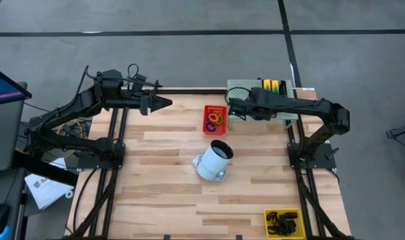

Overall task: Pick & Place Office Desk Supplies
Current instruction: Put the black bin on the shelf

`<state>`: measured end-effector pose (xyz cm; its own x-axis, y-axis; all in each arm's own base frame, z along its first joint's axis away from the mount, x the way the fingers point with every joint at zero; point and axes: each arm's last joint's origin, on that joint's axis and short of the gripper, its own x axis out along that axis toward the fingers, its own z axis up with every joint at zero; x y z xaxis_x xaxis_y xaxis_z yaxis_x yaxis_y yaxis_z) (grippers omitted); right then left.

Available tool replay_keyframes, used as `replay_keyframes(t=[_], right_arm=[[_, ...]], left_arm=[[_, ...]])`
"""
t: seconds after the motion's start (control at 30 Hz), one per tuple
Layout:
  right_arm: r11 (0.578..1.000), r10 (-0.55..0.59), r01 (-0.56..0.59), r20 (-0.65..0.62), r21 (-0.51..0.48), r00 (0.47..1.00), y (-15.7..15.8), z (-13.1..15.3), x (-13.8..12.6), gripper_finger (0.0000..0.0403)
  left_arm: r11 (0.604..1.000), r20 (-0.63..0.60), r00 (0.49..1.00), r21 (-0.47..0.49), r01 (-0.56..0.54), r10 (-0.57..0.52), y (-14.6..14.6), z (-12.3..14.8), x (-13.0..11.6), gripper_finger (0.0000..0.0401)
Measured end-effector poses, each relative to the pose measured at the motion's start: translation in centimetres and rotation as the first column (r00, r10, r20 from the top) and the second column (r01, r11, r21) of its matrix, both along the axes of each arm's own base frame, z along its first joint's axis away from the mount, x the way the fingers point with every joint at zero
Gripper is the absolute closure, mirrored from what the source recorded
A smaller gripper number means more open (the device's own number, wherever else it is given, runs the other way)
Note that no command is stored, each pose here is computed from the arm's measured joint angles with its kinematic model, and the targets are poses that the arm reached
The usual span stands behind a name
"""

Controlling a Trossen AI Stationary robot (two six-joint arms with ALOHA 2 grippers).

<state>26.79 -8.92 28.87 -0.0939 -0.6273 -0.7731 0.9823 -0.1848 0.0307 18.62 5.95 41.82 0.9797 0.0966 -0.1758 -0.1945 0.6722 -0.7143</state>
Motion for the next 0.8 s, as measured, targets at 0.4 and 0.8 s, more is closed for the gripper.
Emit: replay_keyframes(t=[0.4,0.8], right_arm=[[0.999,-0.052,0.052,0.012,-0.016,0.999,-4.9,0.1,-1.0,0.0403],[0.999,-0.035,0.036,-0.049,0.021,0.998,-6.4,0.1,-2.0,0.0403]], left_arm=[[1.000,0.001,1.000,-0.008,-0.002,0.002,0.0,0.0,0.0,0.0307],[1.000,0.002,1.000,-0.017,-0.005,0.005,0.0,0.0,0.0,0.0307]])
